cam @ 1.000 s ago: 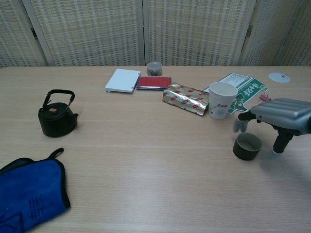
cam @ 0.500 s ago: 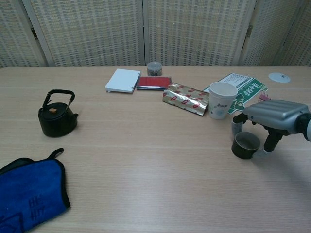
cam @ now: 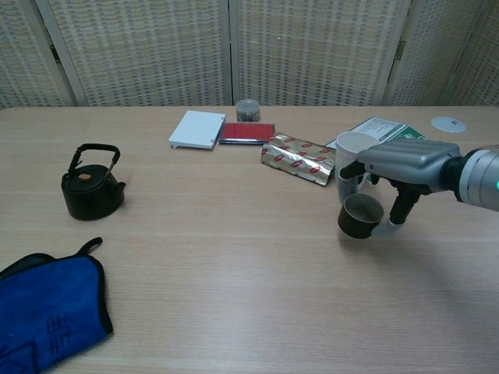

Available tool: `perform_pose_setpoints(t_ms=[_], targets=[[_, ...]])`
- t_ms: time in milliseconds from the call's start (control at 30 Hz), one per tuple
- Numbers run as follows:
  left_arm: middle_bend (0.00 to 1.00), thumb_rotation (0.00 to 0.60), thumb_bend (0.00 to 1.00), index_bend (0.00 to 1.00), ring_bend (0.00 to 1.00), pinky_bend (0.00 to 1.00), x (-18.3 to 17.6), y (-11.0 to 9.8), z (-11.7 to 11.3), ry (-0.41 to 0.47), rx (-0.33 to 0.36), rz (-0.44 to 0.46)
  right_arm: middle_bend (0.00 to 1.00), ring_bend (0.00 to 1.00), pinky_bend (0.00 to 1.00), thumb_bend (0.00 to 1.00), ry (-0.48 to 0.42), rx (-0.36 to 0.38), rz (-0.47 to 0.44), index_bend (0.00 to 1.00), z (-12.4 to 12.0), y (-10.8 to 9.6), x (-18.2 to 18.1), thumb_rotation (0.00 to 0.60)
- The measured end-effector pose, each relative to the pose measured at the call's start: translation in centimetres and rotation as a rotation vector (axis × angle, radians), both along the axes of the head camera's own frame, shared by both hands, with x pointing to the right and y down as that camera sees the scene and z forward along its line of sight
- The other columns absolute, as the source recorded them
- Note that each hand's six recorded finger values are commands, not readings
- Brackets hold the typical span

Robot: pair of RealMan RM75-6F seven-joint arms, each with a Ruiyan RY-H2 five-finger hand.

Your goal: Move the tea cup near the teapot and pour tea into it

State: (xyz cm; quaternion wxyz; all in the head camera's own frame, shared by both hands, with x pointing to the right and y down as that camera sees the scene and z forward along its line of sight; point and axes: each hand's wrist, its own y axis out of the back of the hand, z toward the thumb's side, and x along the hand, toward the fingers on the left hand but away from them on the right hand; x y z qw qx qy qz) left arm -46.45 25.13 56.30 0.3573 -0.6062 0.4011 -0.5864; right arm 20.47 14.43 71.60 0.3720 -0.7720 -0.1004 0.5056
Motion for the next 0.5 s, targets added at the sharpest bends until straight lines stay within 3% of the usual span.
perform_pose_setpoints(t_ms=[500], targets=[[0.24, 0.6, 0.15, 0.38, 0.26, 0.18, -0.2, -0.2, -0.5, -0.008, 0.012, 0.006, 0.37, 0.24, 0.32, 0.21, -0.068, 0.006, -0.129, 0.5, -0.6, -2.6, -10.3, 0.6]])
